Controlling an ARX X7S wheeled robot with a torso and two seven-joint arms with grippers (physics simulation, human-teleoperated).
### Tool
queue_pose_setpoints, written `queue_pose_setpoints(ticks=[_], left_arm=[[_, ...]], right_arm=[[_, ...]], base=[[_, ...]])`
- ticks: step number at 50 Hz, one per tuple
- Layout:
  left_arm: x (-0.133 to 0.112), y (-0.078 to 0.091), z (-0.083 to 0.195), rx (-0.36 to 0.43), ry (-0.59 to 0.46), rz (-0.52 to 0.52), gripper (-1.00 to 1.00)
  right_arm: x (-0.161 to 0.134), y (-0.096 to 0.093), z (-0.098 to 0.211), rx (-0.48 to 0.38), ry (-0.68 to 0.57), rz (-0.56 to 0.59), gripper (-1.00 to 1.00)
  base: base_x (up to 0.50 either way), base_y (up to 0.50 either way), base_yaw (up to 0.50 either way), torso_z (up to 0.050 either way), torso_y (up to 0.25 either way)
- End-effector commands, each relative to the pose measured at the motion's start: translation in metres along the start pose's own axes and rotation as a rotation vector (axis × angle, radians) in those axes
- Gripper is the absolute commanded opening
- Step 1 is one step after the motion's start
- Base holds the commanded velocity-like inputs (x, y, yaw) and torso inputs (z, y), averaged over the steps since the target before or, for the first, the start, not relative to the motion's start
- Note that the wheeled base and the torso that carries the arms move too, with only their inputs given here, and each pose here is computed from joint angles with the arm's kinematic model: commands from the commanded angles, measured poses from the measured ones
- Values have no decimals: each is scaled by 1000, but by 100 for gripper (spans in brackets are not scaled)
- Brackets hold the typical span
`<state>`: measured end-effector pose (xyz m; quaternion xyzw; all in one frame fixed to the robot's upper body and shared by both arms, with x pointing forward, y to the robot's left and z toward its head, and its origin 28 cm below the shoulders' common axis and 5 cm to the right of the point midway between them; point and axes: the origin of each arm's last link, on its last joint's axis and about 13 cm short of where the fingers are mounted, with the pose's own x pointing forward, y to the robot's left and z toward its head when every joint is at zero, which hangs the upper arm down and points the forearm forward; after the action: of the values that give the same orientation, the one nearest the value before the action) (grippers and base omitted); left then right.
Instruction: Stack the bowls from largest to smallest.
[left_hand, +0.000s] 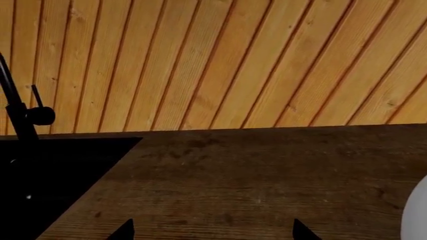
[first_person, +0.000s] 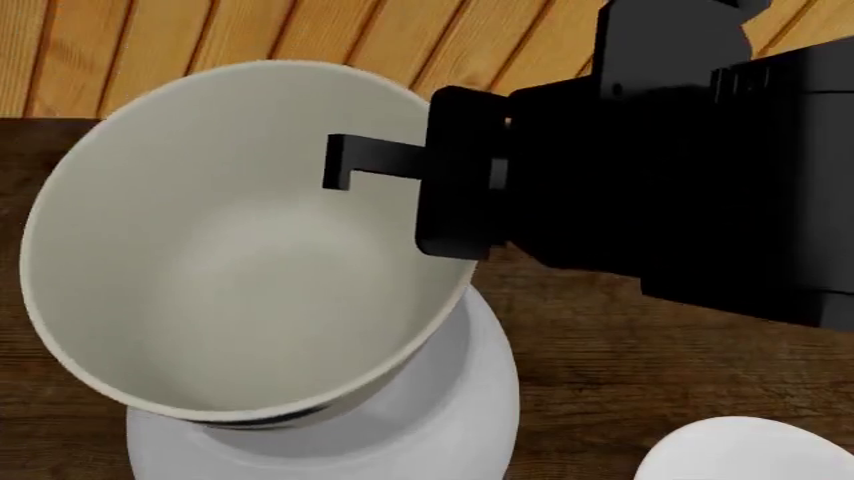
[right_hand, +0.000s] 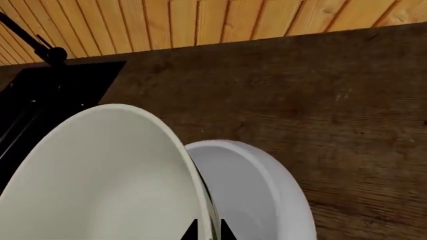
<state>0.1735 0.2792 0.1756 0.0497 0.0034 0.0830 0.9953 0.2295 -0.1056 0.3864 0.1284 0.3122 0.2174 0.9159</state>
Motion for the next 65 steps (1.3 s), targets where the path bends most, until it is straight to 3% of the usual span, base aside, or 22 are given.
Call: queue_pose_setpoints(ticks=[1,8,14,52,53,65], left_arm=[[0,0,1,-21,-3,-26,100],[-1,1,0,-21,-4,-30,100],[-1,1,0,-19,-4,-27,100],[-1,4,-1,-17,-6,-23,100],[0,3,0,-18,-6,-22,100],[1,1,0,-16,-5,-27,100]], right_arm=[[12,-17,6,59,-21,-16,-100],[24,-21,1,89,5,-4,-100],[33,-18,-10,61,45,7,-100],[48,-26,-28,55,78,-35,-100],[47,-26,-27,55,72,-40,100],[46,-28,-23,52,30,-60,100]], base=[[0,0,0,0,0],[0,0,0,0,0],[0,0,0,0,2],[0,0,0,0,0],[0,0,0,0,0],[0,0,0,0,0]])
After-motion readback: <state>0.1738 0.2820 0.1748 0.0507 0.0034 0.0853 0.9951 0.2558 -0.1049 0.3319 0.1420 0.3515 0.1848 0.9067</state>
